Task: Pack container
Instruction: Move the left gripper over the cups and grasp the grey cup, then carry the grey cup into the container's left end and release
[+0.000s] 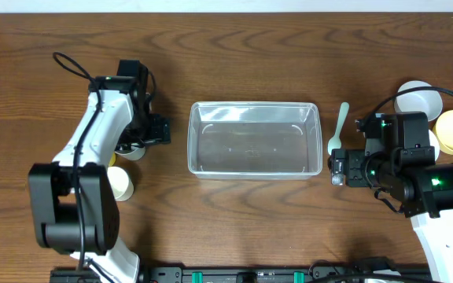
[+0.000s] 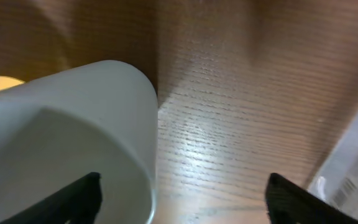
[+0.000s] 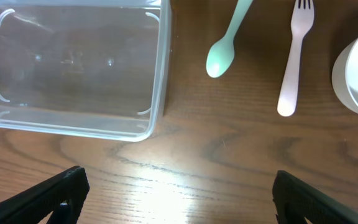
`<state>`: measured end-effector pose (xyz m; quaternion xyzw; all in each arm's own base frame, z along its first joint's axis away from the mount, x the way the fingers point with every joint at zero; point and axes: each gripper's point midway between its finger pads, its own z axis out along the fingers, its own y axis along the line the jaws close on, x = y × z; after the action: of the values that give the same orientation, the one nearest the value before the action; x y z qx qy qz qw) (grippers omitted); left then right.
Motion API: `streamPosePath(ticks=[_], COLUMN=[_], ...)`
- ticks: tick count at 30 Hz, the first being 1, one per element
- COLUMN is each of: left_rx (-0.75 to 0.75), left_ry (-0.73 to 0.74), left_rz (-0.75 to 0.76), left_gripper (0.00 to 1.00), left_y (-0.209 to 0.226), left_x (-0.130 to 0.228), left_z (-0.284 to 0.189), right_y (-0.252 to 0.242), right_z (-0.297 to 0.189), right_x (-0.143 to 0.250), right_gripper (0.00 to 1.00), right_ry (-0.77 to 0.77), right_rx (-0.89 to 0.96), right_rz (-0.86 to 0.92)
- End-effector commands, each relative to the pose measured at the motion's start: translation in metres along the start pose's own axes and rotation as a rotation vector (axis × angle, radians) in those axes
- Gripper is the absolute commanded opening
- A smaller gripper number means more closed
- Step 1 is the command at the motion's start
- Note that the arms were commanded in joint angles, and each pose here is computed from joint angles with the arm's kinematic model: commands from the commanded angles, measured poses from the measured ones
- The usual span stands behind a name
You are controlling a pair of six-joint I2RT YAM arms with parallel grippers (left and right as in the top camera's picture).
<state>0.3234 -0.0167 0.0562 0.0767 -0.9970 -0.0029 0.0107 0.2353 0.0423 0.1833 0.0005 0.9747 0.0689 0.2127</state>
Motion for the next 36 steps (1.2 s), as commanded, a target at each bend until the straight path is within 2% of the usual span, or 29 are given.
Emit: streamPosePath(ticks=[1,6,10,13,17,21,28,33,36], left_rx=[-0.013,-0.020,-0.020,-0.020,-0.020,-0.038,-0.038,-0.019,0.029], left_ry=[0.006,0.005,0.004,0.000,0.000,-0.003,-0.035,-0.118,-0.207], left_rz=[0.002,-0.001,-0.001,-0.001,-0.001,-0.001,0.002,0.053,0.136], left_gripper=[0.76,0.49,0.35,0.20,0.11,0.06,0.06,0.06,0.06], left_y=[0.004,0.006,0.006,0.006,0.006,0.009,0.008,-0.010,-0.038], left_x=[-0.003,-0.003,-0.004,-0.004,-0.005,-0.005,-0.008,-0.008,-0.002], left_z=[0.003,0.003,0.003,0.003,0.003,0.003,-0.009,-0.064,-0.110], right_y=[-0.002,-0.002,-0.002,-0.002,-0.002,-0.002,-0.002,-0.002,-0.002], right_z=[-0.004,-0.004,-0.004,-0.004,-0.004,-0.004,-0.004,-0.004,-0.004], right_x=[-0.004,-0.004,-0.004,-0.004,-0.004,-0.004,-0.004,-0.004,-0.004], right_gripper=[0.95,0.95,0.95,0.95,0.95,0.95,0.95,0.95,0.96], right_ry=[-0.015,-0.014,-0.014,-0.014,-0.014,-0.014,-0.013,-0.014,-0.014], right_rx=[0.011,0.011,0.011,0.011,0.012,0.012,0.012,0.012,0.012], right_rz=[0.004,0.003,0.004,0.000,0.000,0.000,0.000,0.000,0.000])
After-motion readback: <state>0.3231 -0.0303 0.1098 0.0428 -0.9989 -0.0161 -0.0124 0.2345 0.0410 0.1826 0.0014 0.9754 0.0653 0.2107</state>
